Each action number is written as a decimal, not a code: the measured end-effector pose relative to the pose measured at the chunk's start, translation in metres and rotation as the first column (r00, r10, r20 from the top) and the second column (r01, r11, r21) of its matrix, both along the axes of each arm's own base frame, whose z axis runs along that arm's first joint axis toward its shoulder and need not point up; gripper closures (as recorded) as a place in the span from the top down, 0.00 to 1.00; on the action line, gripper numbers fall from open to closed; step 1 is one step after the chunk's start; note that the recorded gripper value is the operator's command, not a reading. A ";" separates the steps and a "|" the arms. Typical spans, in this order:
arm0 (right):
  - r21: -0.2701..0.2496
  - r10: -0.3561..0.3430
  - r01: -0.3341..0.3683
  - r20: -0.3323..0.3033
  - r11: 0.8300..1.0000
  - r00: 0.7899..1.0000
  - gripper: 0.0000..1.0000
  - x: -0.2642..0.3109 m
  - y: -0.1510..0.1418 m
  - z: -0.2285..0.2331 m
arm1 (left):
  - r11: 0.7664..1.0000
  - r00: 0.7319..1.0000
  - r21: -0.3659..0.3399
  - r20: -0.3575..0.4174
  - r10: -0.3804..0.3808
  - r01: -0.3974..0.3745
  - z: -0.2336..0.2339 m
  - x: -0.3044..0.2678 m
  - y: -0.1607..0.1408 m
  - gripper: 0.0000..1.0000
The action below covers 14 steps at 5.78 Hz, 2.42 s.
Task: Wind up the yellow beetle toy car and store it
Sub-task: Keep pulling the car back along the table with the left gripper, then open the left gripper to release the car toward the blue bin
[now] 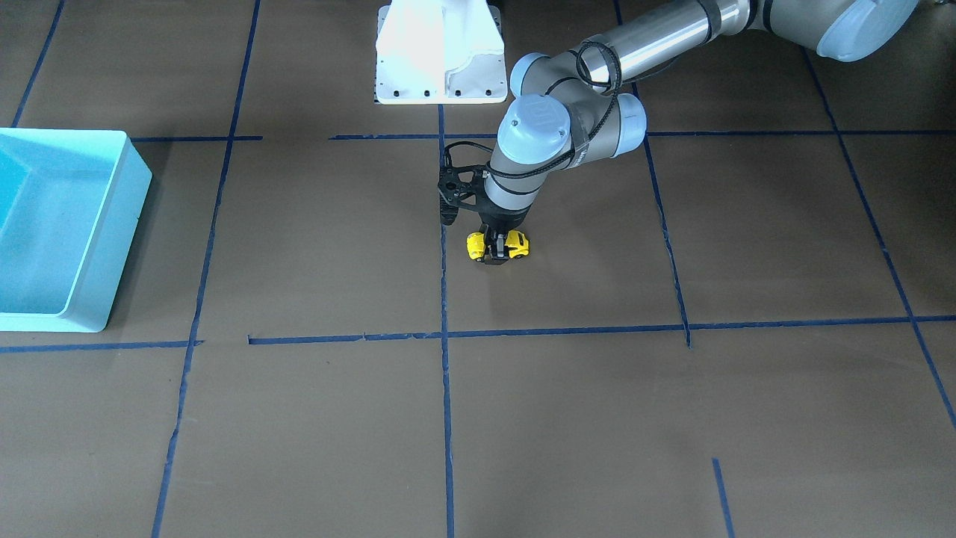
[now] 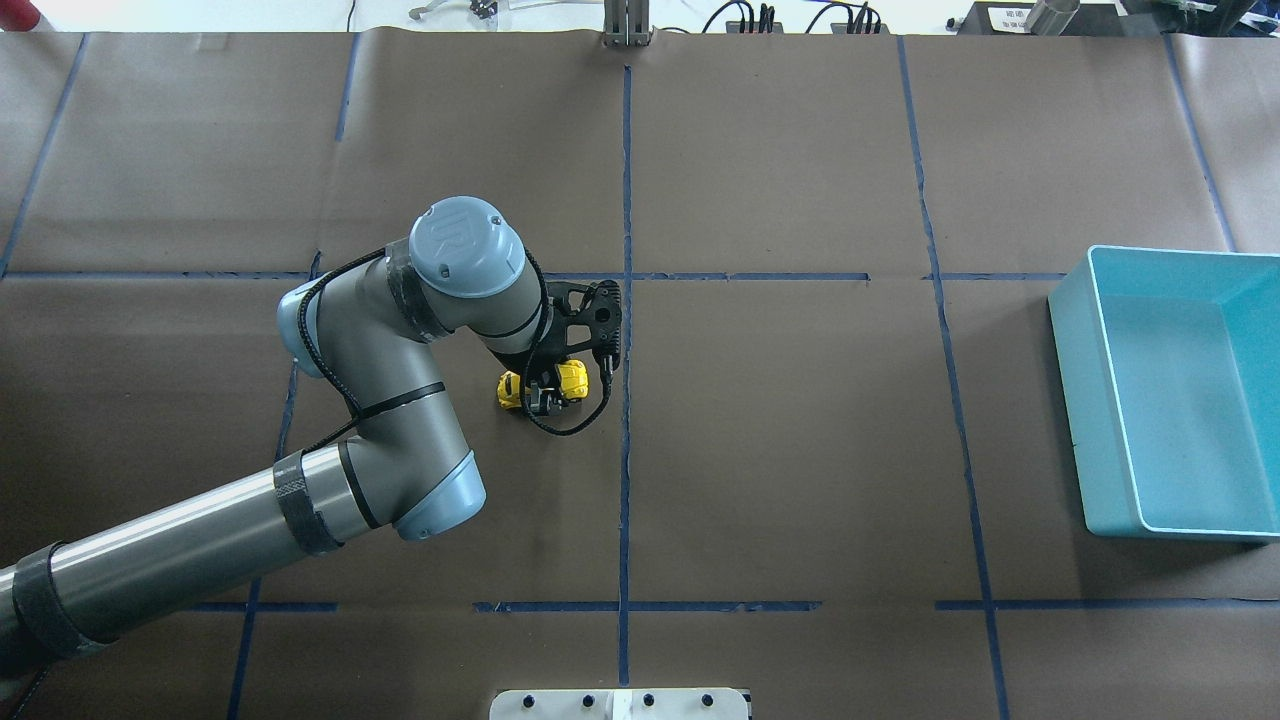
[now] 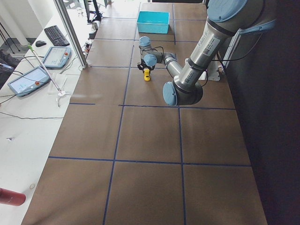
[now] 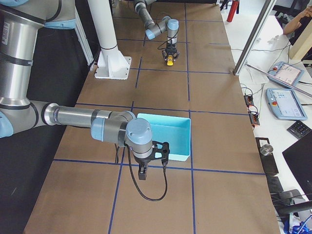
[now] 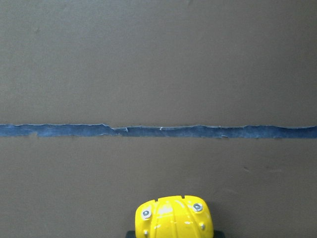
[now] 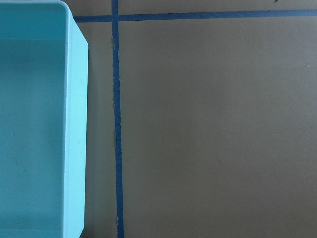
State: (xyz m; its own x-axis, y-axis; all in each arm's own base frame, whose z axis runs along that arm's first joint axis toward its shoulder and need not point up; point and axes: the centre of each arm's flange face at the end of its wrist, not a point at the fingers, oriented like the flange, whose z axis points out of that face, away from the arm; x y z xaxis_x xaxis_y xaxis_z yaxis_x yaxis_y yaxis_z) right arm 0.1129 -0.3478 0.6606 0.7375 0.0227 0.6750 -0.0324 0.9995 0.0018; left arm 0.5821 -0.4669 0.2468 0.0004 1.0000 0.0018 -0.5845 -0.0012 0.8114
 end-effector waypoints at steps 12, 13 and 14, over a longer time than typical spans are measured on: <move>0.014 -0.044 0.044 0.008 0.999 0.999 1.00 -0.016 -0.011 -0.007 | 0.999 0.999 0.010 -0.016 0.045 -0.044 0.057 -0.046 0.022 1.00; 0.017 -0.044 0.044 0.009 0.999 0.999 1.00 -0.016 -0.012 -0.009 | 0.999 0.999 0.016 -0.018 0.046 -0.046 0.056 -0.046 0.022 1.00; 0.019 -0.044 0.044 0.010 0.999 0.999 1.00 -0.016 -0.012 -0.009 | 0.999 0.999 0.019 -0.019 0.047 -0.047 0.056 -0.046 0.023 1.00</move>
